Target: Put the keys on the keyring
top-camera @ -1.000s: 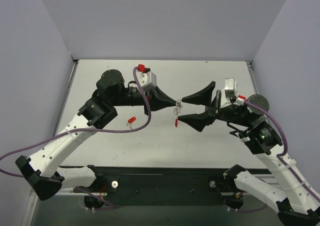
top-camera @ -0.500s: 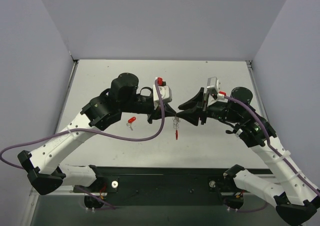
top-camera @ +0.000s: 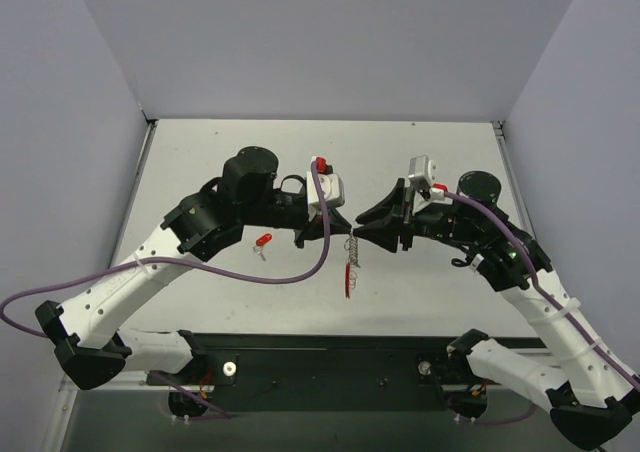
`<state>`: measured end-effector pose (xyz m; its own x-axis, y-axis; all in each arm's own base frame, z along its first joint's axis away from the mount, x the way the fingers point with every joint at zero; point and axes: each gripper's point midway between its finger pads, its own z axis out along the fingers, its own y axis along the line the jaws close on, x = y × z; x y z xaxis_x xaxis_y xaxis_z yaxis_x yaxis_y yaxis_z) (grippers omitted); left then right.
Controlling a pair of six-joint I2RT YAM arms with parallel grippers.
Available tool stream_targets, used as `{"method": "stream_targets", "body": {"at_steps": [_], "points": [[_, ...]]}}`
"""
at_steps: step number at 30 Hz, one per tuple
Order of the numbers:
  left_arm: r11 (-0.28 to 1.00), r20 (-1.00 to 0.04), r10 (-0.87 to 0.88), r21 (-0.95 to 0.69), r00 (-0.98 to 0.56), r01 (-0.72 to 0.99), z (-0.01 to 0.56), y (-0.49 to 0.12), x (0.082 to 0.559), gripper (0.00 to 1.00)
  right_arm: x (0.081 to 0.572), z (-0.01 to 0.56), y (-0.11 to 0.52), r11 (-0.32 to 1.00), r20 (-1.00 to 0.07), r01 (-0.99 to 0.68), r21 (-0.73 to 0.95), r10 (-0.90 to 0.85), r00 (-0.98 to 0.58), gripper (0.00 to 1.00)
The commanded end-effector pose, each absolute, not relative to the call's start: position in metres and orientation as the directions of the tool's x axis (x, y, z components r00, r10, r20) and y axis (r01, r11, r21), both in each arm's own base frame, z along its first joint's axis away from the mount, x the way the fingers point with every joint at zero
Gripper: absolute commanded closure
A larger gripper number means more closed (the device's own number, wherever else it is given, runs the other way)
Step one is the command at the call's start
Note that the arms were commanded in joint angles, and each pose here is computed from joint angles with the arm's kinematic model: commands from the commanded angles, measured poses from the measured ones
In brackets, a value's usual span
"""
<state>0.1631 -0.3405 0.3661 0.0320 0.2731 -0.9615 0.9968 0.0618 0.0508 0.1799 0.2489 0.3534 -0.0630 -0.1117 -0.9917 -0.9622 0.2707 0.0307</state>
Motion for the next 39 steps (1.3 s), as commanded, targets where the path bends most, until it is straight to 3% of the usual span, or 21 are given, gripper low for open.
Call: {"method": "stream_targets", "body": {"at_steps": [1,3,6,13,14,15,17,19,23,27,32,39], "points": [[0.037,-0.977,0.187,0.108,0.099,0.994,0.401,-0.341,0.156,1.0,0.176,0.369,0.252,0.223,-0.996,-0.975,-0.009,-0.092,-0.012,0.72],[0.034,-0.979,0.177,0.113,0.105,0.993,0.403,-0.341,0.155,1.0,0.176,0.368,0.253,0.213,-0.995,-0.977,-0.002,-0.097,-0.019,0.78],[0.03,-0.98,0.163,0.121,0.114,0.992,0.407,-0.34,0.152,1.0,0.177,0.367,0.255,0.211,-0.995,-0.977,0.005,-0.1,-0.027,1.0],[0.036,-0.983,0.153,0.111,0.104,0.993,0.408,-0.34,0.152,0.98,0.184,0.368,0.253,0.253,-0.995,-0.967,-0.002,-0.094,-0.023,1.0],[0.049,-0.984,0.152,0.104,0.096,0.993,0.408,-0.34,0.154,0.89,0.185,0.368,0.252,0.263,-0.996,-0.965,-0.001,-0.086,-0.023,1.0],[0.053,-0.985,0.147,0.102,0.093,0.993,0.406,-0.341,0.154,0.65,0.184,0.37,0.251,0.269,-0.998,-0.963,-0.016,-0.07,-0.003,1.0],[0.114,-0.989,0.122,0.098,0.084,0.989,0.411,-0.34,0.164,0.44,0.185,0.376,0.25,0.283,-0.999,-0.959,-0.028,-0.039,0.018,1.0],[0.172,-0.991,0.11,0.098,0.08,0.98,0.41,-0.335,0.172,0.33,0.183,0.381,0.247,0.294,-0.999,-0.954,-0.051,-0.012,0.049,1.0],[0.257,-0.997,-0.042,0.057,0.07,0.965,0.433,-0.32,0.186,0.32,0.181,0.393,0.242,0.332,-0.991,-0.938,-0.098,0.055,0.123,1.0],[0.217,-0.962,-0.268,-0.009,0.051,0.976,0.459,-0.287,0.188,0.32,0.17,0.408,0.237,0.328,-0.975,-0.937,-0.122,0.136,0.175,1.0],[0.051,-0.925,-0.38,-0.007,0.013,0.999,0.463,-0.273,0.172,0.33,0.151,0.426,0.242,0.244,-0.944,-0.956,-0.161,0.246,0.221,1.0],[-0.128,-0.922,-0.388,0.039,-0.014,0.991,0.464,-0.282,0.151,0.39,0.145,0.431,0.256,0.119,-0.933,-0.983,-0.143,0.315,0.174,1.0]]}}
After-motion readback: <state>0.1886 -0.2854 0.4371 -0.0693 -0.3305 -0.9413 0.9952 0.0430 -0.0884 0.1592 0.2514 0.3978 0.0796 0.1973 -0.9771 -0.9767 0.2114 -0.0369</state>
